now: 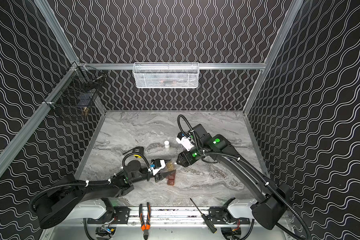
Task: Sort the pills into containers
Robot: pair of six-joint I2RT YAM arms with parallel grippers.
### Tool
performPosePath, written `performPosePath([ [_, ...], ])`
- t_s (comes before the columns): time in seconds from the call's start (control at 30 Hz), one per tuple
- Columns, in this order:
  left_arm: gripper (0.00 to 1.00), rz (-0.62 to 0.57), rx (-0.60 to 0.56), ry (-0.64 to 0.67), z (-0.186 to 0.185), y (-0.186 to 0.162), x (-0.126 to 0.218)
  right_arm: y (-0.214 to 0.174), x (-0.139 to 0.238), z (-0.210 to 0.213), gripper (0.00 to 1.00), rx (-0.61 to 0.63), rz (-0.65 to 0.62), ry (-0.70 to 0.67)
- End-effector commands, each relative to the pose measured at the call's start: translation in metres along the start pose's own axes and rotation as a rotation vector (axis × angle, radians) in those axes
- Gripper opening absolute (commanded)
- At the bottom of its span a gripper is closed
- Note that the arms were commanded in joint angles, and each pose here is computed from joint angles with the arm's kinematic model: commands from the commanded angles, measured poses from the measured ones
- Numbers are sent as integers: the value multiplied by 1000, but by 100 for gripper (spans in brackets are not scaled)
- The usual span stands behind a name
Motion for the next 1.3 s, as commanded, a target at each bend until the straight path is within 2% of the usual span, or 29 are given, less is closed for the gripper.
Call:
performPosePath([
  [0.0,7,-54,-25,1,1,10,-1,10,10,6,77,5,-57,21],
  [0.13,4,-60,-22,20,3,7,-2,21,22,15,78,-16,-111,68],
  [0.27,0,-73,-23,78,10,4,-3,36,41,19,78,-91,-195,108],
  [0.53,0,-133,-48,267,32,2,-1,52,67,-10,74,-434,-332,163],
  [0.67,0,-143,-60,325,40,-4,-5,47,61,-29,71,-582,-285,104],
  [0.8,0,-126,-68,355,45,-10,-11,43,54,-33,69,-649,-252,101],
  [1.27,0,-113,-97,378,48,-12,-16,31,36,-39,68,-780,-145,74],
])
Point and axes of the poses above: each gripper's point midway between its finger pads, its own x axis back along the fingers, its own z axis along the line the jaws close on, y = z × x, the point moved 4 cm from there along x, back along the fingers, and after that the axes turned 2 degrees about x, right-handed, at the moved point
